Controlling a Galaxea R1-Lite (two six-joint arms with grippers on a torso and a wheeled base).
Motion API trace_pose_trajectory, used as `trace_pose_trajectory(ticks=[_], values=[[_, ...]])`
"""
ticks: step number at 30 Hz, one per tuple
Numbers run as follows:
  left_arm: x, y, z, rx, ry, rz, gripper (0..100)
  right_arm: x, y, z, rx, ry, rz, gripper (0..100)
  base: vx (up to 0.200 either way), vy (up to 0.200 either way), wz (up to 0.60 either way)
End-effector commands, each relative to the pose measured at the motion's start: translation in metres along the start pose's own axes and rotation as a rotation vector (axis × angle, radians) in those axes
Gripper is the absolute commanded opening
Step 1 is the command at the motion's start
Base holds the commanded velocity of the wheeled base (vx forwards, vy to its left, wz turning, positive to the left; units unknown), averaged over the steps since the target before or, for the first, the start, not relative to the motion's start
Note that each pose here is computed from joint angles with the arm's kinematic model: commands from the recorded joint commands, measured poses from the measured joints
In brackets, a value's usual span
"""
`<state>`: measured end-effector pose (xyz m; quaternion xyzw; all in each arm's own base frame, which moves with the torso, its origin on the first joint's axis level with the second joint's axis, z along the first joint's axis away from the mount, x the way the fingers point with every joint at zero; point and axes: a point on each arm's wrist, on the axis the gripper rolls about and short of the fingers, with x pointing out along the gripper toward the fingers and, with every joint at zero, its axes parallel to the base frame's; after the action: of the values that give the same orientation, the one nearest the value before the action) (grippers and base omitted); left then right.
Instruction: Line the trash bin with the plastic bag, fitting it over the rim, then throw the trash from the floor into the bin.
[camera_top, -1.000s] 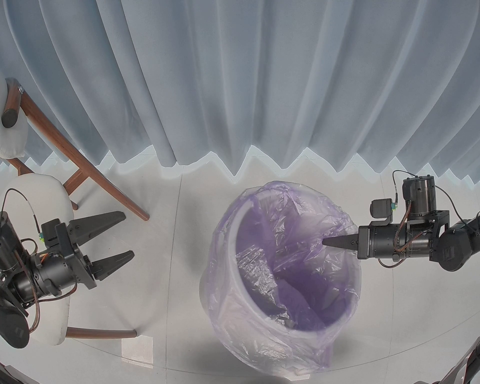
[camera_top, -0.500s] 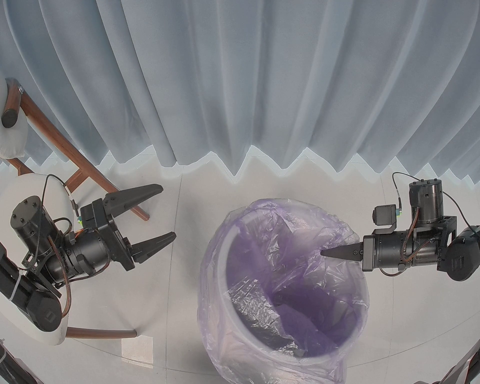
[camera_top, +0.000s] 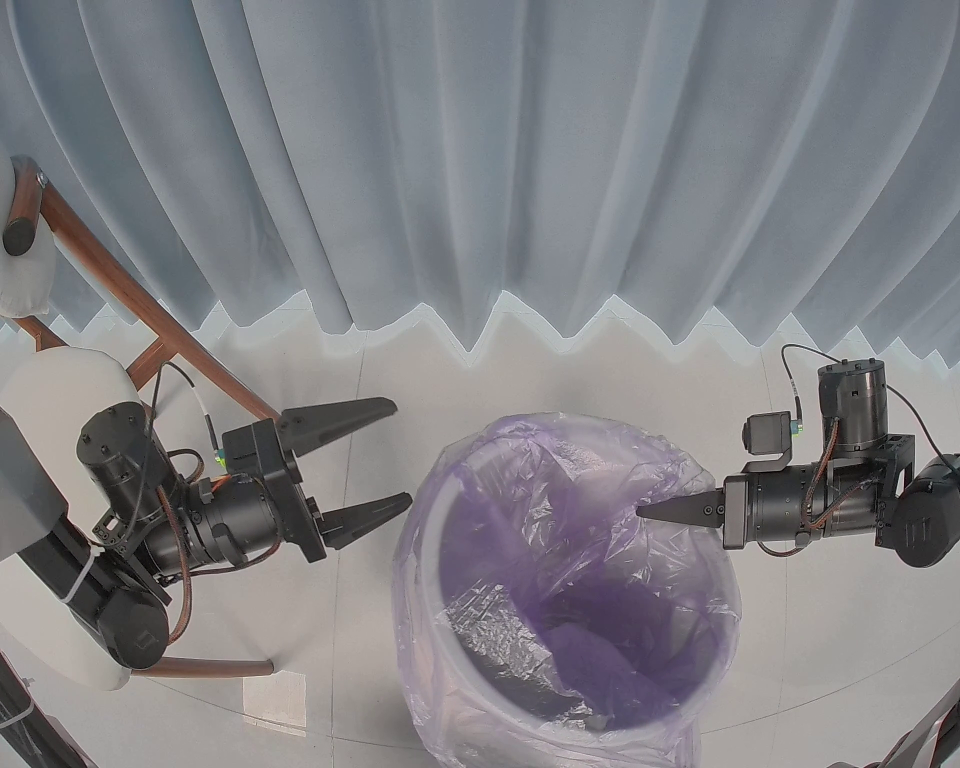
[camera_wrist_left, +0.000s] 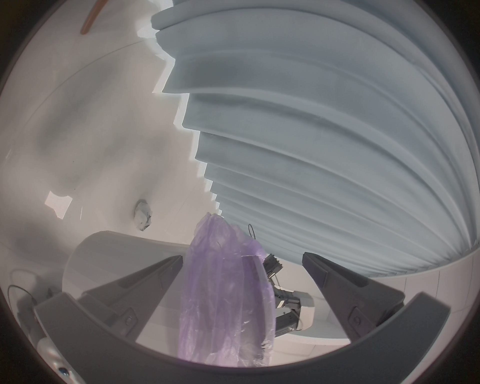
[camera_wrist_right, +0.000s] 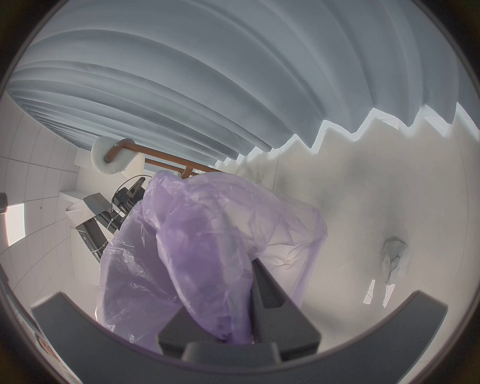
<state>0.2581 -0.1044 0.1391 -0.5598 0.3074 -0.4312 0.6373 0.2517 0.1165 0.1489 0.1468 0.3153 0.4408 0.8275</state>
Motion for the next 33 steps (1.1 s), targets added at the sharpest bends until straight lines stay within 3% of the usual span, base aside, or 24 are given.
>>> trace_pose_trajectory(ticks=[1, 16, 17, 33], values=[[0.011, 0.011, -0.007, 0.016, 0.034, 0.020, 100, 0.000, 0.000, 0.000, 0.003, 0.002, 0.001, 0, 0.000, 0.000, 0.00], [0.017, 0.014, -0.015, 0.011, 0.065, 0.025, 100, 0.006, -0.005, -0.003, 0.027, 0.017, -0.004, 0, 0.000, 0.000, 0.00], [0.018, 0.015, -0.015, 0.008, 0.067, 0.026, 0, 0.006, -0.005, -0.003, 0.028, 0.018, -0.004, 0, 0.000, 0.000, 0.00], [0.018, 0.020, -0.014, 0.005, 0.063, 0.042, 0, 0.006, -0.006, 0.001, 0.023, 0.004, -0.004, 0, 0.000, 0.000, 0.00]])
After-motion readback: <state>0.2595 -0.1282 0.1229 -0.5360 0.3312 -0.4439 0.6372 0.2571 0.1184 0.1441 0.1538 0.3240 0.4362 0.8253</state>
